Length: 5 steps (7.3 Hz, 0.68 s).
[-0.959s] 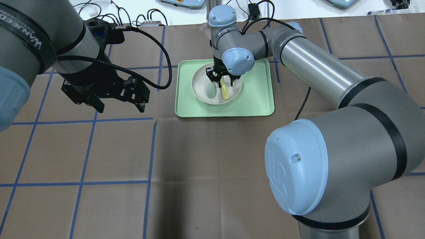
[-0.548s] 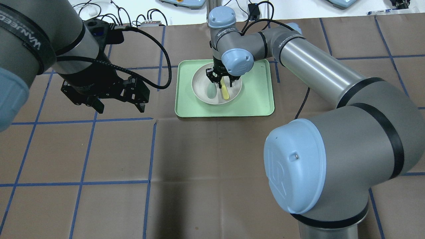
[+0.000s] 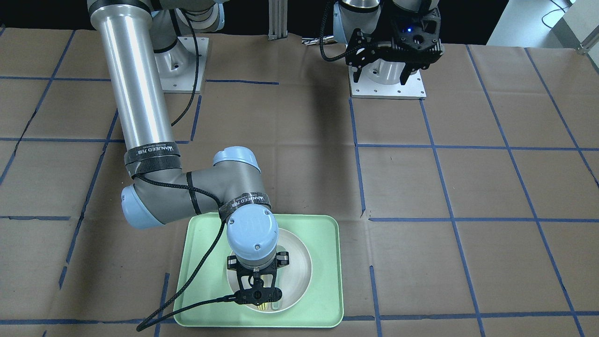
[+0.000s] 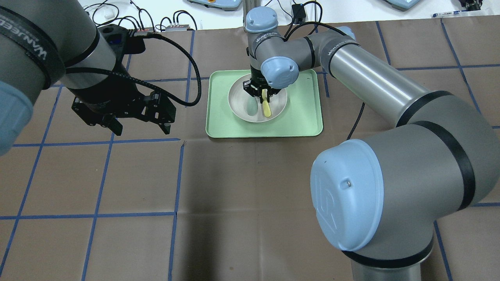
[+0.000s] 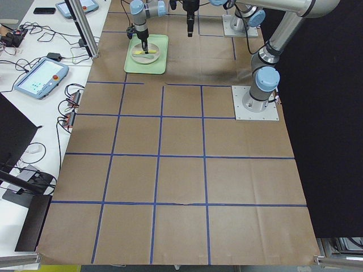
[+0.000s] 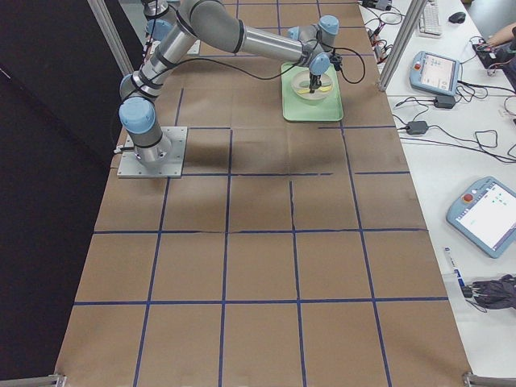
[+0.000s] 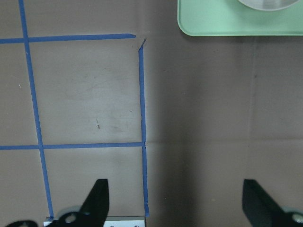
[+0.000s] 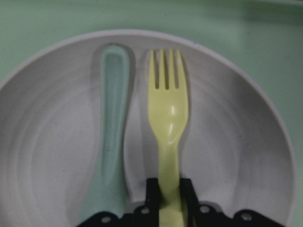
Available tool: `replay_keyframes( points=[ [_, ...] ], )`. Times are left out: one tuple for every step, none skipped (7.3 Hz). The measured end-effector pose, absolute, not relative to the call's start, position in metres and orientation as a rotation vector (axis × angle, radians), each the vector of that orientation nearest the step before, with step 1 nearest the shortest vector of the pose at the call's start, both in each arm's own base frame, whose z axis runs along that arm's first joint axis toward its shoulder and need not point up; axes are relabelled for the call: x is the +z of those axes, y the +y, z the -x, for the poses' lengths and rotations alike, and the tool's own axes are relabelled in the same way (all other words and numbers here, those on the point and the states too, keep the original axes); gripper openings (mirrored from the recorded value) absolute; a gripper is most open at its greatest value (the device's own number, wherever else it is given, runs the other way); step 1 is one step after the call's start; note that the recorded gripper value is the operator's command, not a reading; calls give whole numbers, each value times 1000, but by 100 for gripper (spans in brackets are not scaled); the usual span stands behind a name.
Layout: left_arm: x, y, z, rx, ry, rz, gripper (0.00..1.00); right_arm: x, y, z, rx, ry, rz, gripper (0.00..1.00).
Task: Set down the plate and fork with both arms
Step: 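Lift the yellow fork with the right gripper and carry it beside the plate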
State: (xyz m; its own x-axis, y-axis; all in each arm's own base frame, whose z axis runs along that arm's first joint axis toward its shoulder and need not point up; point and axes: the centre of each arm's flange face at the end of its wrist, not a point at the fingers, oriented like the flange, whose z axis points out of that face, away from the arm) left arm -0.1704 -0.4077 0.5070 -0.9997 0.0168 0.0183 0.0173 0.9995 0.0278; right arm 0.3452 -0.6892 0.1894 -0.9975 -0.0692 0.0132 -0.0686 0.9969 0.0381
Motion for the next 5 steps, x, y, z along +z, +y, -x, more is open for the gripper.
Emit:
replay_keyframes(
  points=[
    [508,-405,170,-40,-3123,20,100,192,-690,-345,-52,-3126,-106,4],
    [509,-404,170,-35,-3123,14,100,196,-690,-345,-45,-3127,-104,4],
    [510,-403,170,-31,-3123,6,100,202,-690,-346,-36,-3134,-96,4],
    [510,-403,170,-29,-3123,-7,100,215,-689,-347,-25,-3152,-71,4],
    [510,-403,170,-29,-3124,-28,100,232,-687,-347,-15,-3168,-46,4]
  ],
)
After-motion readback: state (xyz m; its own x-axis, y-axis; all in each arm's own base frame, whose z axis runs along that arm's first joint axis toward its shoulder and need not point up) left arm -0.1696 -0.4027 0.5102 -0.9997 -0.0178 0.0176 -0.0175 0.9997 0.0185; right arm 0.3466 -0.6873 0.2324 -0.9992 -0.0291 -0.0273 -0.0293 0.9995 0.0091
